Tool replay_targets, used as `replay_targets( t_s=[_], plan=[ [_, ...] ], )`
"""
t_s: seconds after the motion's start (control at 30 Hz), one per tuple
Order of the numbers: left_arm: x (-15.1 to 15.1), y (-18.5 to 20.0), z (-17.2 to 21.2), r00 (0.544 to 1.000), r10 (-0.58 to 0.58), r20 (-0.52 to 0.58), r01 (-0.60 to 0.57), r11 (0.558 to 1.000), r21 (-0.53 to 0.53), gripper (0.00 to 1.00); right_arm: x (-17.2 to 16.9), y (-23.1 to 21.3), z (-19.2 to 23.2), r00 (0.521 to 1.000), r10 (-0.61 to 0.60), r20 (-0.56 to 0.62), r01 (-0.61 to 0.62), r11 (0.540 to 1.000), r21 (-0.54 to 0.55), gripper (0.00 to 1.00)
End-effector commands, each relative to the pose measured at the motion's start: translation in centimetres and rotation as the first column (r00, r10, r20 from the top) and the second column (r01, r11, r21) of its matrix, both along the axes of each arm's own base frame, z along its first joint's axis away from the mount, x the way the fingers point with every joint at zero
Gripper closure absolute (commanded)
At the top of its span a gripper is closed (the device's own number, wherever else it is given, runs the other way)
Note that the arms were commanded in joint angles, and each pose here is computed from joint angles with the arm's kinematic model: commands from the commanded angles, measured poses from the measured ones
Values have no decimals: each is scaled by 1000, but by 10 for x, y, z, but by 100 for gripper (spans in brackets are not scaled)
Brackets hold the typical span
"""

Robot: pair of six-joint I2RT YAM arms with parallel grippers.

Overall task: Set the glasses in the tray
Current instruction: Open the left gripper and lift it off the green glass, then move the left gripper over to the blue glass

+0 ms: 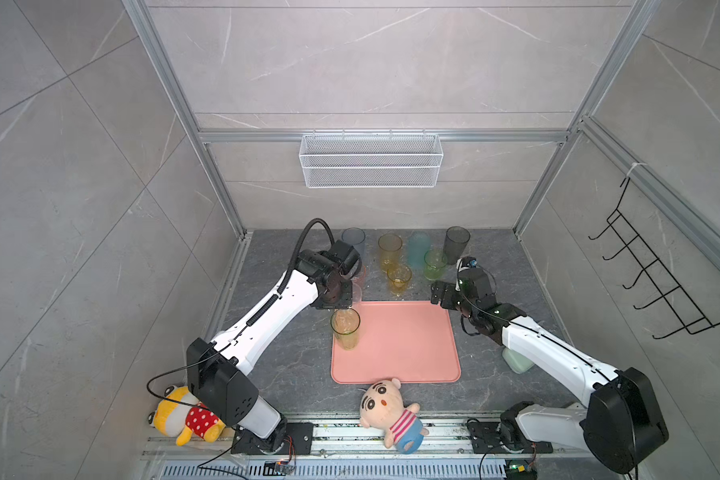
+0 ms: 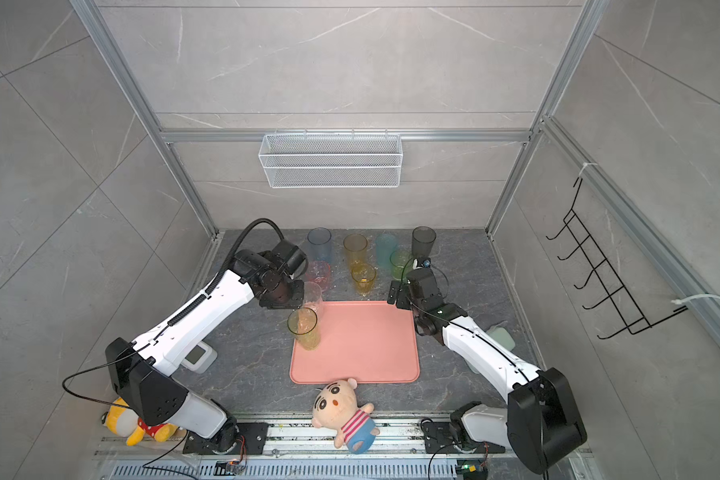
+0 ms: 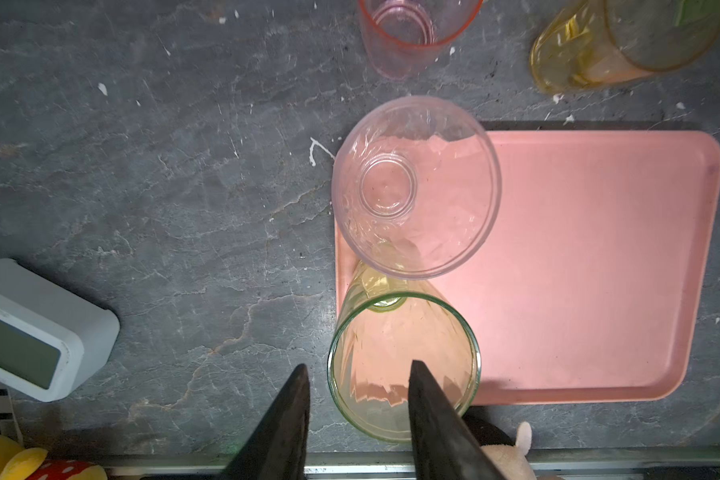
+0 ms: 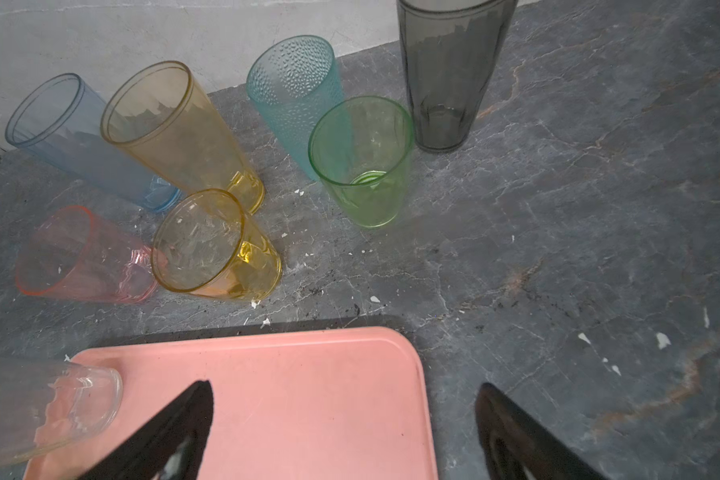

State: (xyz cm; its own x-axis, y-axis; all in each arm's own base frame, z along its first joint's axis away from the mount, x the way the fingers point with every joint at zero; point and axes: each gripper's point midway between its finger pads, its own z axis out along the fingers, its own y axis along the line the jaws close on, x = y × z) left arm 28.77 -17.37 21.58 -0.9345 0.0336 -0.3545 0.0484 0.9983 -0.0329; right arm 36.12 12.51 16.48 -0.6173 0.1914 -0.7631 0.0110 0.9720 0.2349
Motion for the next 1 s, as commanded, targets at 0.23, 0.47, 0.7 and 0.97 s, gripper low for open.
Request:
replay_targets(
  t_s=[0.23,0.47,0.7,0.97],
  plan=[
    [48,-5,39,992,20,122,-19,1000,-7,49,-2,-4,16,999,-7,50,8,1000,-20,1],
    [97,-14,50,979,59,194,-46,996,-75,45,-5,-4,20,998,-5,61,6,1000,-8,1],
    [149,-6,49,958,150,243,-118,983,-144,39,-5,-2,22,998,-4,66,3,1000,7,1],
    [199,-2,48,927,205,315,-138,965,-221,38,-5,-1,20,998,0,62,-1,1000,13,1]
  ],
)
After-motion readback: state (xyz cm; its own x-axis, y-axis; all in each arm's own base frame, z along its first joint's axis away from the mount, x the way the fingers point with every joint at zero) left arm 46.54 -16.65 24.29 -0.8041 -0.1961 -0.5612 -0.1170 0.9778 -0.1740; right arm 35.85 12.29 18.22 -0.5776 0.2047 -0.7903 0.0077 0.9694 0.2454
